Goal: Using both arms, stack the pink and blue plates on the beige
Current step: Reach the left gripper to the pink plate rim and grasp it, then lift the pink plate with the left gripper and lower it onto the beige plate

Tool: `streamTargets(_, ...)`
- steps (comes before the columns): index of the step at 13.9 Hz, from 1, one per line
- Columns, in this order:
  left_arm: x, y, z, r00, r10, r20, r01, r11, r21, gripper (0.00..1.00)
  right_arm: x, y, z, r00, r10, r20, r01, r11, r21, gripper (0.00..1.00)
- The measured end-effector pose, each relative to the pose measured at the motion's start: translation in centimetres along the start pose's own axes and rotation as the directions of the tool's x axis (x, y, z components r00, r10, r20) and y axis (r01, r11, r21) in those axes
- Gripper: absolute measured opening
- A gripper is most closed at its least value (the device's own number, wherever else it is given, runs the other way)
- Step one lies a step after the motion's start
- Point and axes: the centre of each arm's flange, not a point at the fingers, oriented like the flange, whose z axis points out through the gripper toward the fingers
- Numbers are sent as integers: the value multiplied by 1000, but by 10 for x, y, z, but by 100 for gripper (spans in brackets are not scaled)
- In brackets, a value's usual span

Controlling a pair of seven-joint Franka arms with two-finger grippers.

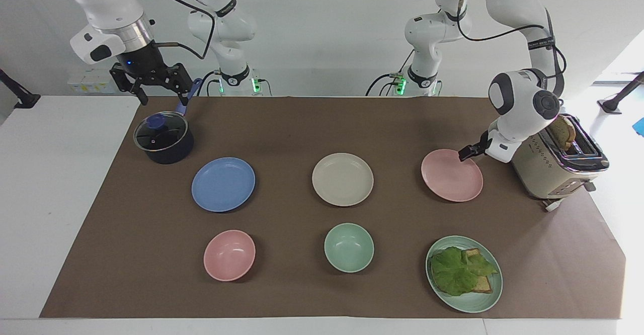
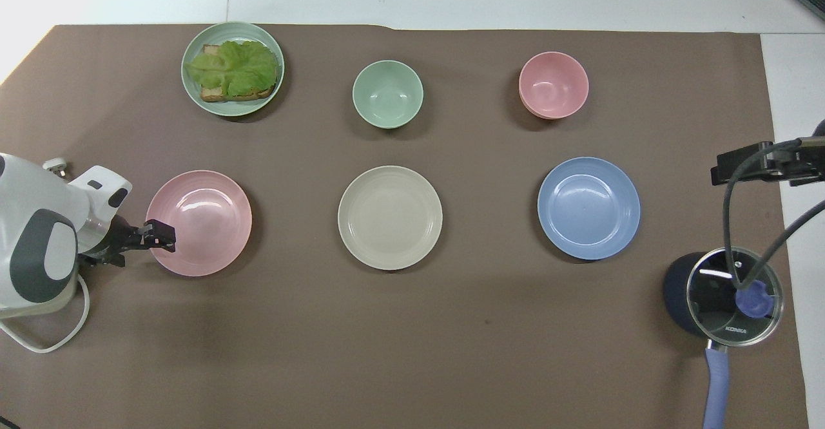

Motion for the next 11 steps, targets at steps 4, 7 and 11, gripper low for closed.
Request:
streamTargets(4, 1, 5, 4, 998, -63, -3, 63, 998, -4, 74, 0, 0, 0, 1000, 0, 0, 0, 1000, 0, 100)
streamTargets(7, 1, 5, 4, 998, -67, -3, 67, 998, -5, 38, 0, 0, 0, 1000, 0, 0, 0, 1000, 0, 100)
streamTargets(11, 2, 6, -3, 998, -68, 8, 68, 998, -7, 6, 0, 0, 0, 1000, 0, 0, 0, 1000, 0, 100)
